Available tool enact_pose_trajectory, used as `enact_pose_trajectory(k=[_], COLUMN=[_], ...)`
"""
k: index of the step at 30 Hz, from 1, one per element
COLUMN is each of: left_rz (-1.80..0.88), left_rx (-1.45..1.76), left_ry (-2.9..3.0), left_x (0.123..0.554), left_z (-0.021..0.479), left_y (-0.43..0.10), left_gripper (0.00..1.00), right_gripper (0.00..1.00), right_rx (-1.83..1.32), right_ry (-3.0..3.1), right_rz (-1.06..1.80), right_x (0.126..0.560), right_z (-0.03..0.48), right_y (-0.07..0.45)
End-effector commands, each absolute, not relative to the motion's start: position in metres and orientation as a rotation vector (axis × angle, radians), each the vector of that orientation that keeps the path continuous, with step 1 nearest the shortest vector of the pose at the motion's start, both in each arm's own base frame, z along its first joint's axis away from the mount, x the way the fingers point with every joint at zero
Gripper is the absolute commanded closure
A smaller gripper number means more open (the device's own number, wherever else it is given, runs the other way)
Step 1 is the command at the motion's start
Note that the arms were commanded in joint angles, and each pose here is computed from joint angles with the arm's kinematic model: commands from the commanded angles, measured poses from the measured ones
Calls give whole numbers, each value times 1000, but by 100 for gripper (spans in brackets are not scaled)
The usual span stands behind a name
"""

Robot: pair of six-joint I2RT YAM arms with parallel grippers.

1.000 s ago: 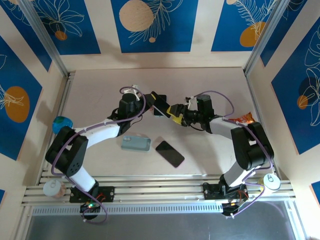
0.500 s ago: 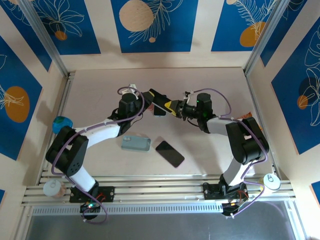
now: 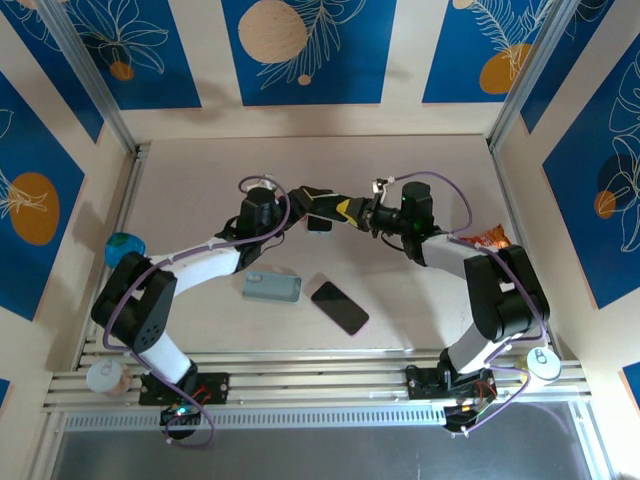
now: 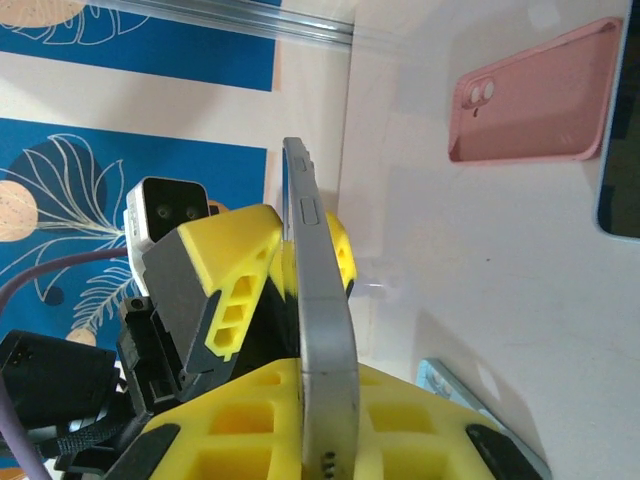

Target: Put the phone into the phone case

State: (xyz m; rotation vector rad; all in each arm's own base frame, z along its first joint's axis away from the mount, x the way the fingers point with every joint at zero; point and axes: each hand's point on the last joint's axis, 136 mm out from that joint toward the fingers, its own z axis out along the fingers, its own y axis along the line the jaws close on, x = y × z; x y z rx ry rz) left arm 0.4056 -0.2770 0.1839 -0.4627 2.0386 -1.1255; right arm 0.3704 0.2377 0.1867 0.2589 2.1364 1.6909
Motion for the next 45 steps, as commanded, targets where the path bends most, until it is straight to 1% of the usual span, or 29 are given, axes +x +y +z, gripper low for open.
enact_pose_trajectory(k=[1,6,13,19,24,29,33,39,45], left_rz=[-1147,-1092,-948,-925,-886,-830,-777,-723,-757], left_rx=[-374,-389,-362,-358,-349,-382,-395,-407,-441], left_ry=[2031,2079,2184,2298,2369,2495,2572,2664,2687], left_x=[412,423,457,498,514,503,485,448,406], left_z=[199,182,152,109,77,37,19,11,13], left_y=[-282,-264,-236,-233,-235,-231,-223,-209,-205], left_gripper=[54,49,48,51,52,53,54,55,56], right_gripper=[100,100,100,100,100,100,100,100,100], right_rx=[273,293,324,332,332,325,332,344,326], right_ry=[2147,2163,2179,2184,2182,2184,2184,2178,2187], right_rz=[1603,1573,1542,1539,1521,1506,1502,1516,1518], right_x=[375,378,386,392,392,387,383,379,372], right_z=[187,188,188,194,202,206,207,208,208], right_y=[221,210,195,188,183,180,178,179,186])
